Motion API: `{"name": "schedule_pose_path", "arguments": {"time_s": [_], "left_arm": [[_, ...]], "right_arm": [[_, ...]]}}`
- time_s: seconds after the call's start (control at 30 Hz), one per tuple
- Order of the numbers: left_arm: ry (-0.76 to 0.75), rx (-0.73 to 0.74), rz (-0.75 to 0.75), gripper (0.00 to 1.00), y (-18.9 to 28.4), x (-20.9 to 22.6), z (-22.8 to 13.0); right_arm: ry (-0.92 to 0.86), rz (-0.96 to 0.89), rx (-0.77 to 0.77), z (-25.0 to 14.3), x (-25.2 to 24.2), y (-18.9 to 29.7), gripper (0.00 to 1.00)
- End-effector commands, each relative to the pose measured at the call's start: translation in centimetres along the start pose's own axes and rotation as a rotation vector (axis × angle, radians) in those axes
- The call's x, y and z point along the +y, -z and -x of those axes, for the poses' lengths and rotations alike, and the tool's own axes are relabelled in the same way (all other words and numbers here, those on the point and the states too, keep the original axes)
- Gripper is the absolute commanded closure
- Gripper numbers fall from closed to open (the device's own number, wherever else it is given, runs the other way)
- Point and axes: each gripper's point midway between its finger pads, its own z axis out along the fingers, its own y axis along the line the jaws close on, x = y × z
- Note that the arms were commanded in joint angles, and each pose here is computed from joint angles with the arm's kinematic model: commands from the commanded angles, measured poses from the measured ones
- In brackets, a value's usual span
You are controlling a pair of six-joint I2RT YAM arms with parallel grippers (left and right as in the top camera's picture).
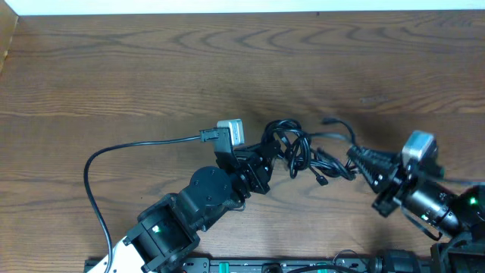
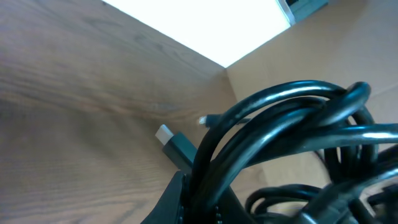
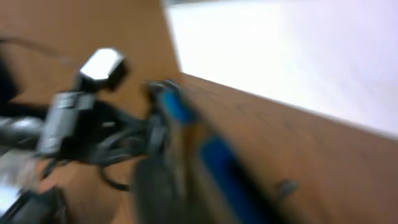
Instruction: Untangle cables
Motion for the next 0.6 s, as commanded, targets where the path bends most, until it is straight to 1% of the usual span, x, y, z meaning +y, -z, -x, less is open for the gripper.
{"name": "schedule_pose_path", "arguments": {"time_s": [0.0,0.13,0.27,0.3,0.47,0.53,0.57], "left_arm": [[0.036,-0.081,0.041,0.92,0.3,0.7,1.8],[0.022,-0.087,0.013,0.93,0.5,0.0,2.0],[-0.085,-0.088,-0.059,0.93,0.8,-1.7,2.3],[-0.122,-0.087,-0.090,0.92,0.9,-2.4,2.3],[-0.436,-0.077,-0.347,0.92,2.3,-7.6,1.6],[-0.507,-0.078,-0.408,0.93,2.7,-8.7,1.3],[-0.527,-0.079,-0.425,0.93,2.8,-9.0,1.2]], "right_arm": [[-0.151,-0.257,-0.037,0.3,-4.0,0.9,0.99],[-0.211,-0.320,0.019,-1.5,-5.0,1.2,0.98],[-0.274,-0.372,0.076,-3.4,-5.6,1.6,0.98],[-0.285,-0.377,0.089,-3.8,-5.7,1.7,0.98],[-0.333,-0.386,0.147,-5.4,-5.5,1.9,0.96],[-0.341,-0.387,0.156,-5.7,-5.5,2.0,0.92],[-0.345,-0.388,0.160,-5.8,-5.5,2.0,0.88]]}}
